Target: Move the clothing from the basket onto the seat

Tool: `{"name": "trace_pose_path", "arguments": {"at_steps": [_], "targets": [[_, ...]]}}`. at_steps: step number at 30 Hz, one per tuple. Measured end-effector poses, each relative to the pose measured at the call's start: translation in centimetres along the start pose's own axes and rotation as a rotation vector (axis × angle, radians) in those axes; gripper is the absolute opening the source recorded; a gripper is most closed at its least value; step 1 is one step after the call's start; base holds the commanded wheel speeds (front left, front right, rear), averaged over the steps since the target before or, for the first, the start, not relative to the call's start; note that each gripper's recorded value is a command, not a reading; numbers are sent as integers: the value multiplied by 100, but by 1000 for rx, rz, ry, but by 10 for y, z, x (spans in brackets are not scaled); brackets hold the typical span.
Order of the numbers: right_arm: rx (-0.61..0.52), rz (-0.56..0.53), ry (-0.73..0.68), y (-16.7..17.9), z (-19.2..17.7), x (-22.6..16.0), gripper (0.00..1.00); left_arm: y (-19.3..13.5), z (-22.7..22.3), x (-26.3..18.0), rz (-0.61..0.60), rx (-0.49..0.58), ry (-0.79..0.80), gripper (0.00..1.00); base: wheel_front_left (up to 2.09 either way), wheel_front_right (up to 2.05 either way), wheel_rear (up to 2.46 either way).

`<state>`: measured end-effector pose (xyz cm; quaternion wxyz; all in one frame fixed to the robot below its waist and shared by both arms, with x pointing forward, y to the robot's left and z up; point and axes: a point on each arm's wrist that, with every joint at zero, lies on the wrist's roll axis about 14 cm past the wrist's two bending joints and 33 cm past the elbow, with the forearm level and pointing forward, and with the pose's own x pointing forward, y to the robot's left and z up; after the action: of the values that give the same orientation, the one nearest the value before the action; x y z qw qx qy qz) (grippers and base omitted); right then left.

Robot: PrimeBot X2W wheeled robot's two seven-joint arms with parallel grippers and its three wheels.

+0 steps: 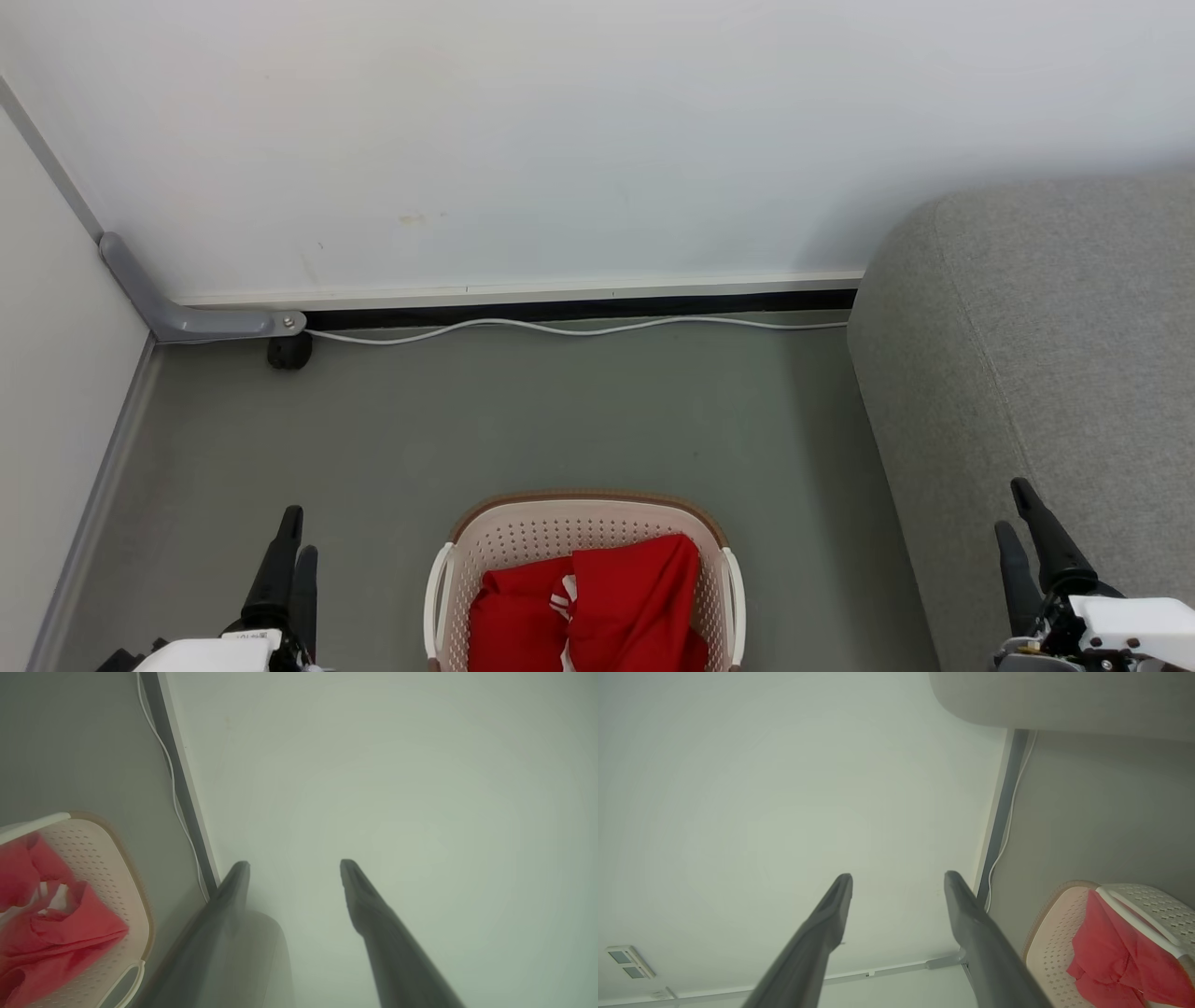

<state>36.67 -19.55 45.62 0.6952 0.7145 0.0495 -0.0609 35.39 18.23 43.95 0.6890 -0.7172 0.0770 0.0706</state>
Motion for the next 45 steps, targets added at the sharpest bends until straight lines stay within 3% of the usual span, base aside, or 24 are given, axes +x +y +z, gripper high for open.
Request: {"name": "trace_pose_path", "arguments": {"at_steps": [13, 23, 45], "targets": [[-45, 22, 9, 10, -3, 7, 100, -5, -2, 7, -7, 26, -12, 100, 0, 0, 0], [-123, 28, 16, 14, -7, 14, 100, -6, -5, 13, -2, 109, -6, 100, 0, 0, 0], [-410, 41, 16, 24, -7, 33, 100, -15, -1, 26, -19, 475, -27, 100, 0, 0, 0]]}}
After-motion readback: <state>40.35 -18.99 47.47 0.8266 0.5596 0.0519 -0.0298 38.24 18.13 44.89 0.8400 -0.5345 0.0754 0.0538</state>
